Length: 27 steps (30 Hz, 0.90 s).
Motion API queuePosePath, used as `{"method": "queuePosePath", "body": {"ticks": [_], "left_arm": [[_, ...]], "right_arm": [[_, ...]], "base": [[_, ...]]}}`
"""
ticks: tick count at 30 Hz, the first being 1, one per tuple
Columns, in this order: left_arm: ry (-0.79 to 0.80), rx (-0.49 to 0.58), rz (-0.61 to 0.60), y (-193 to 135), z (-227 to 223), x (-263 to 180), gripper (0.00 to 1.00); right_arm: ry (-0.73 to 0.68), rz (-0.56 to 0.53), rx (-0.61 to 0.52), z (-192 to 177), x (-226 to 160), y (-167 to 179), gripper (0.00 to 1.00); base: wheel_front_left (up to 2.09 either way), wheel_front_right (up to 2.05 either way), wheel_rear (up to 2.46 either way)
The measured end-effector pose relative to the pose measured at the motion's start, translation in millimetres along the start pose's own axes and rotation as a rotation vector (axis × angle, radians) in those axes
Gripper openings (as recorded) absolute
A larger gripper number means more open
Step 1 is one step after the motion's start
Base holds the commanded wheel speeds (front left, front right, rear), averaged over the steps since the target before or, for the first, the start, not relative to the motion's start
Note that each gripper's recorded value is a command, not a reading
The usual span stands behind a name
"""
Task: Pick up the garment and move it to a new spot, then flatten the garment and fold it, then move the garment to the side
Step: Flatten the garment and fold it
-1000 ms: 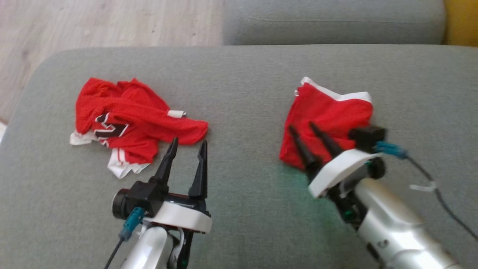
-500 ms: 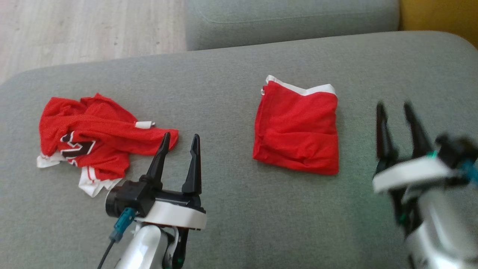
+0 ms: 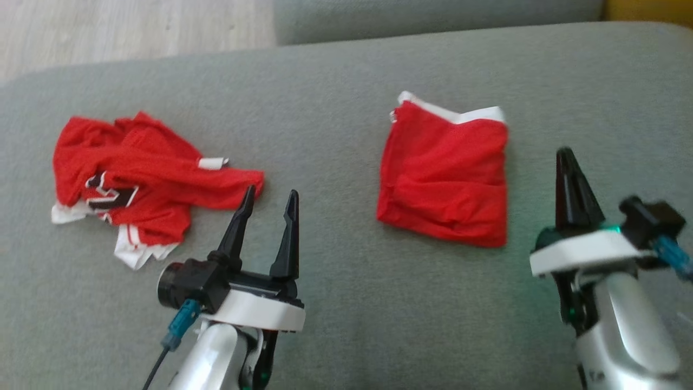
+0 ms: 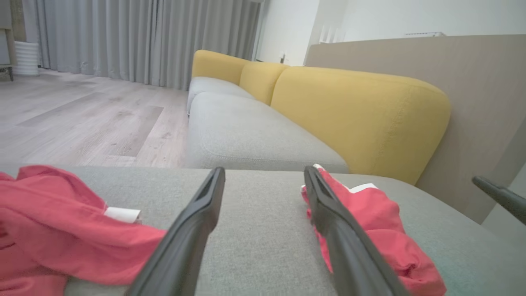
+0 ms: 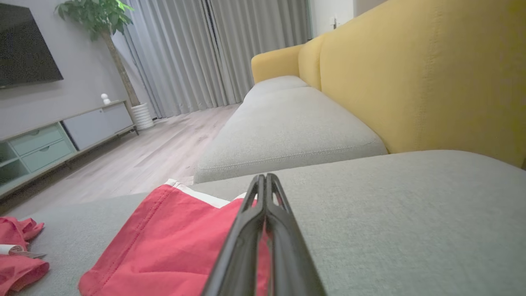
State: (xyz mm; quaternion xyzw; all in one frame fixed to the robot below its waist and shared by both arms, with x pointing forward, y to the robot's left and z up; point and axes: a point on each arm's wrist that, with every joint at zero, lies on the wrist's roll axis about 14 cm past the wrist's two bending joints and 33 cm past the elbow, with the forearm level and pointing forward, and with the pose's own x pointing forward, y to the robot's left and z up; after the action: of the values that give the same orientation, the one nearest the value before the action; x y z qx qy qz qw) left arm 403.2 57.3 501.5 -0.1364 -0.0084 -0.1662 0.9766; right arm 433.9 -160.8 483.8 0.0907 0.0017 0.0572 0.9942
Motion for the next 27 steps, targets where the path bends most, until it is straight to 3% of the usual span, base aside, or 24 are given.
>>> {"method": "queuePosePath", "body": {"ticks": [8, 12, 16, 23, 27], "left_arm": [[0.013, 0.016, 0.047, 21, -4, 4, 1.0], [0.024, 0.022, 0.088, 36, -7, 1, 1.0], [0.033, 0.025, 0.116, 45, -10, -3, 1.0], [0.011, 0.039, 0.134, 50, 0, -4, 1.0], [0.008, 0.032, 0.135, 49, 1, -5, 1.0]], "right_arm": [[0.164, 0.067, -0.034, -46, 49, 19, 0.0], [0.307, 0.066, -0.045, -84, 60, 16, 0.0], [0.362, 0.066, -0.056, -100, 66, 14, 0.0], [0.286, 0.105, -0.064, -79, 89, 30, 0.0], [0.263, 0.178, -0.07, -75, 92, 59, 0.0]], "base": [[0.0, 0.0, 0.0], [0.0, 0.0, 0.0], [0.0, 0.0, 0.0], [0.0, 0.0, 0.0], [0.0, 0.0, 0.0]]}}
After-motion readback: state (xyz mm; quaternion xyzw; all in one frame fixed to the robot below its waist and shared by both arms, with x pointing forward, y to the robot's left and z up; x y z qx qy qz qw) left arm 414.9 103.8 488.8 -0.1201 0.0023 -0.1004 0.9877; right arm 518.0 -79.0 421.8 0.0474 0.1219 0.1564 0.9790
